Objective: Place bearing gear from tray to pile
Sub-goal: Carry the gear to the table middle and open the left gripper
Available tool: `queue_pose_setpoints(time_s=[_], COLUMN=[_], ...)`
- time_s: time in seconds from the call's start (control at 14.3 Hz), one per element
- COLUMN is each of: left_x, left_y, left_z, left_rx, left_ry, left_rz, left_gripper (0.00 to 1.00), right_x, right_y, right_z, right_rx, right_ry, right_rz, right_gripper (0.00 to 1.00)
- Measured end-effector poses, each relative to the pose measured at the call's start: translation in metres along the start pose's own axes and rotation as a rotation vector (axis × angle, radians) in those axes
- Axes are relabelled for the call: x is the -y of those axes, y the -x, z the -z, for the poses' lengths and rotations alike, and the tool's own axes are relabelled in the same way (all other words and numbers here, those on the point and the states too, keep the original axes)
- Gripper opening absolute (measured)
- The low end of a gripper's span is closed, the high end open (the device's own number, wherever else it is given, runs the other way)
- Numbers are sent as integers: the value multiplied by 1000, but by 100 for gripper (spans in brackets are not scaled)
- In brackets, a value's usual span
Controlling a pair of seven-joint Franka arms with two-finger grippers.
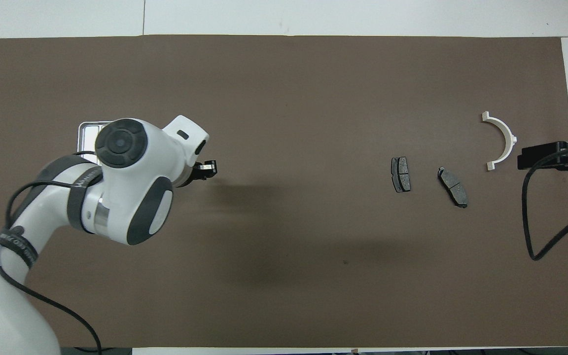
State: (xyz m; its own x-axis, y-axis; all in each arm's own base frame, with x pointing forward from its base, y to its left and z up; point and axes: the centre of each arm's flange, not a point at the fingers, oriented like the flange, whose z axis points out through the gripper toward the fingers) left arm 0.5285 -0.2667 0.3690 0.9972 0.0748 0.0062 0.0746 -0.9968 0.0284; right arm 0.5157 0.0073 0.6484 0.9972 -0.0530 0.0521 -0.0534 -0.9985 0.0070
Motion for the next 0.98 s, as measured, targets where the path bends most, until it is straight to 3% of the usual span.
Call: queue_pose_setpoints(time_s=[0.35,0.98], left_x=[-97,-112], left_y=[2,0], left_z=[-40,-57], left_rx=[13,-12], left_ry=[6,2], left_rz=[38,35], left_gripper=[34,34], right_x=[1,4], right_y=[0,5], right_z=[0,-9], right_rx=[0,26], right_ry=[0,2], right_rz=[11,4], right_gripper=[100,100])
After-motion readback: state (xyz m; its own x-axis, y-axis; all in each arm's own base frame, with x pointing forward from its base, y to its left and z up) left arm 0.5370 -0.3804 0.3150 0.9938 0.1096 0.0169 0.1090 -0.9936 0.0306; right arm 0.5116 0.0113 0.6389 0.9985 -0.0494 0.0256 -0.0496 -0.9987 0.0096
